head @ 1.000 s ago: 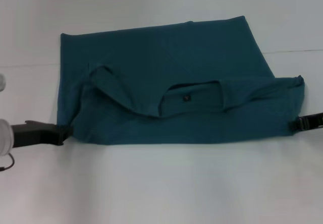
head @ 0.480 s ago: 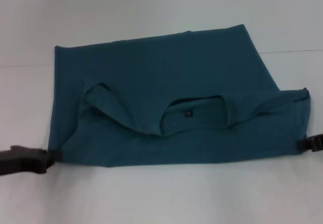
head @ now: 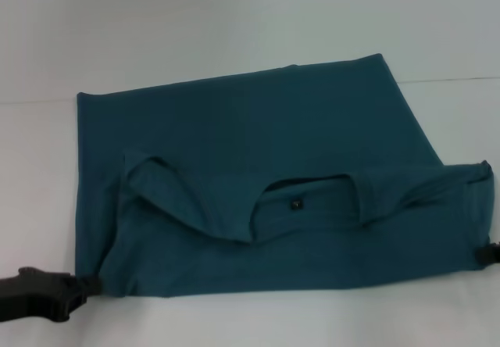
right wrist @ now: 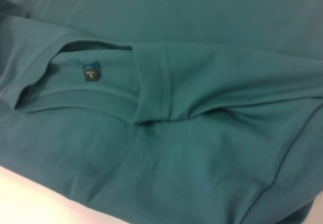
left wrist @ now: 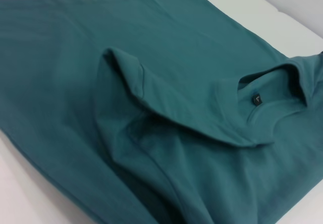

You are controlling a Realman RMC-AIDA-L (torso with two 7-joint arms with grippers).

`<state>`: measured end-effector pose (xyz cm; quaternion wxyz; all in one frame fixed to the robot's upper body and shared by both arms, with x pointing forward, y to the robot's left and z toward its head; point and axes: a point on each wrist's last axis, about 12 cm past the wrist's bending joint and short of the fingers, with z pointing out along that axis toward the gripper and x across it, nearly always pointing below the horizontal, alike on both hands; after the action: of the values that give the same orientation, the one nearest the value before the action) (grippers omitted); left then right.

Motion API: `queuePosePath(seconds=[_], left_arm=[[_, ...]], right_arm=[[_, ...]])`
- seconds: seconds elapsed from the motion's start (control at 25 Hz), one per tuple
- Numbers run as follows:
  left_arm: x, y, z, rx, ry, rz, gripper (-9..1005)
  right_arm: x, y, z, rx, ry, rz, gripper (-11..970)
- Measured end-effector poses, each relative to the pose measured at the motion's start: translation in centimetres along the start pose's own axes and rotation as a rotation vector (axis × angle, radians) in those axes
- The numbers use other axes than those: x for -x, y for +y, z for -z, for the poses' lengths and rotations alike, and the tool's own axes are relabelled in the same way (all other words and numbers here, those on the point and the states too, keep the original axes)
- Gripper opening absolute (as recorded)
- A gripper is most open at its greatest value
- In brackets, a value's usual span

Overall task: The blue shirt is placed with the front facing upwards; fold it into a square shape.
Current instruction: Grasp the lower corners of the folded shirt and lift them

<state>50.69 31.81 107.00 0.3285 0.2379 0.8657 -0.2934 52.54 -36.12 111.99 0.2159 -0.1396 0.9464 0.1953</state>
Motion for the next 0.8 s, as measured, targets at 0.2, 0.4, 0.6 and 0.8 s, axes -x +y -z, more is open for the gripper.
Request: queuePosePath(seconds=[0.2, 0.4, 0.6, 0.8], left_arm=[[-1.2, -0.1, 0.2, -0.003, 0.001, 0.017, 26], [-1.5, -0.2, 0.4, -0.019, -0.010, 0.025, 26], [-1.2, -0.3, 0.6, -0.036, -0.024, 0.031, 26], [-1.1, -0.6, 0.9, -0.071, -0.041, 0.034, 25]], right_arm=[[-1.5, -0.5, 0.8, 0.026, 0.007, 0.017, 31], [-3.2, -1.1, 1.3, 0.060, -0.050, 0.021, 31], [-5.2, -1.3, 1.9, 0.131, -0.115, 0.014, 31], [-7.0, -1.5, 2.8, 0.164, -0.153, 0.003, 31]])
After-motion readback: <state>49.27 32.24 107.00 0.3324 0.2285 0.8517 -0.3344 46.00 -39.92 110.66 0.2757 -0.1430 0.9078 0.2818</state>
